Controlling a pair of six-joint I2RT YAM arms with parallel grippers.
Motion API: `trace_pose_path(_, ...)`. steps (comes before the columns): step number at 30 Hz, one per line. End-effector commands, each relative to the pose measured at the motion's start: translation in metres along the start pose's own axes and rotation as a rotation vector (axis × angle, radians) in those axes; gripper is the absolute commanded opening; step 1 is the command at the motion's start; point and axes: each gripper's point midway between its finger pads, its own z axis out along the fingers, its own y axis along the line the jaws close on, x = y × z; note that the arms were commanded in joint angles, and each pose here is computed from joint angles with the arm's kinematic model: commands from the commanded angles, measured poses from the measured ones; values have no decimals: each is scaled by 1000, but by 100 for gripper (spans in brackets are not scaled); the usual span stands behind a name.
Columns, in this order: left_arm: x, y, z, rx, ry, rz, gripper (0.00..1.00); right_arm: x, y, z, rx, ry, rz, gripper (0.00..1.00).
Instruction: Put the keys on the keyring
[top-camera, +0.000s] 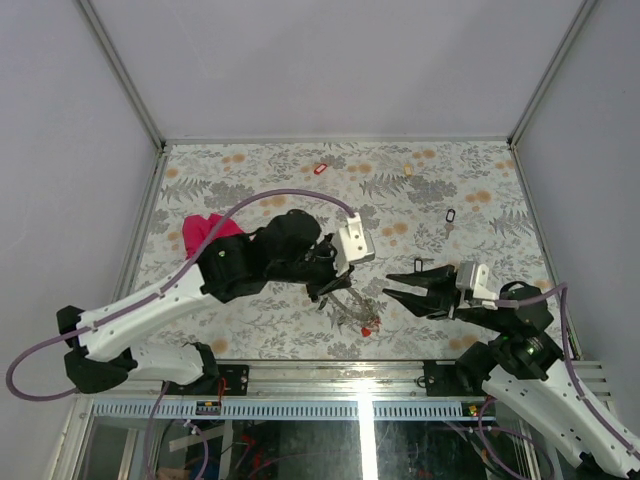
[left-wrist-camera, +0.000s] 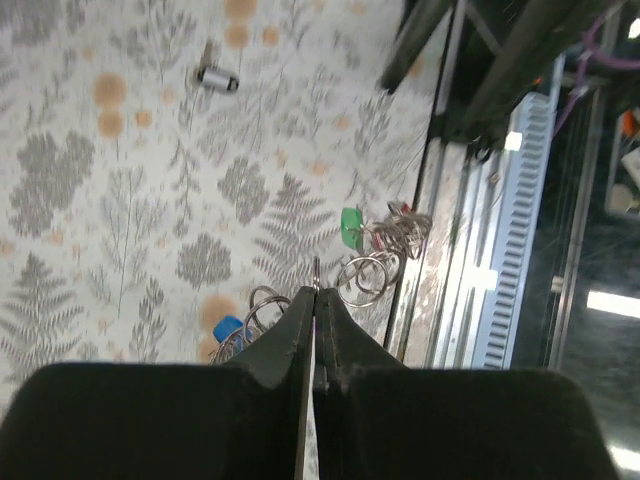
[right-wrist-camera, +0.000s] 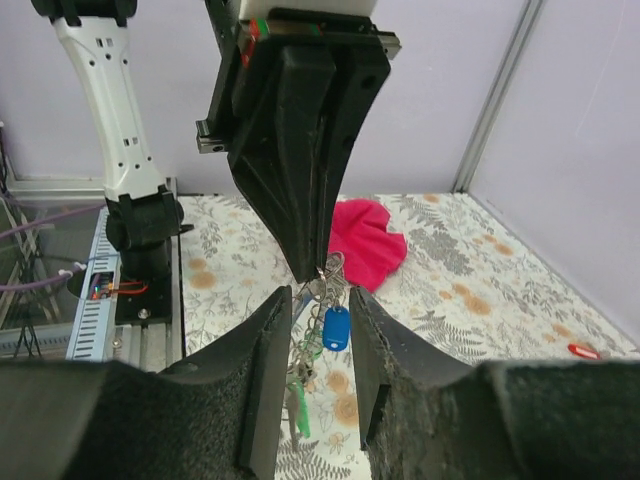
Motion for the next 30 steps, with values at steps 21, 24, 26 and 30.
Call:
trace_pose_path(21, 49, 44, -2, -326, 475, -4, 0, 60, 1, -9, 34, 139, 92, 31)
trace_pose_path(24, 25, 44, 2, -348, 315, -52, 0, 63, -1, -7, 47, 119, 121, 35)
trace_pose_path(26, 15, 47, 3, -383, 233, -96, 0, 64, -3, -4, 56, 102, 151, 40)
trace_pose_path(30, 10, 52, 7, -439, 135, -205, 0, 62, -6, 3, 66, 70, 199, 53)
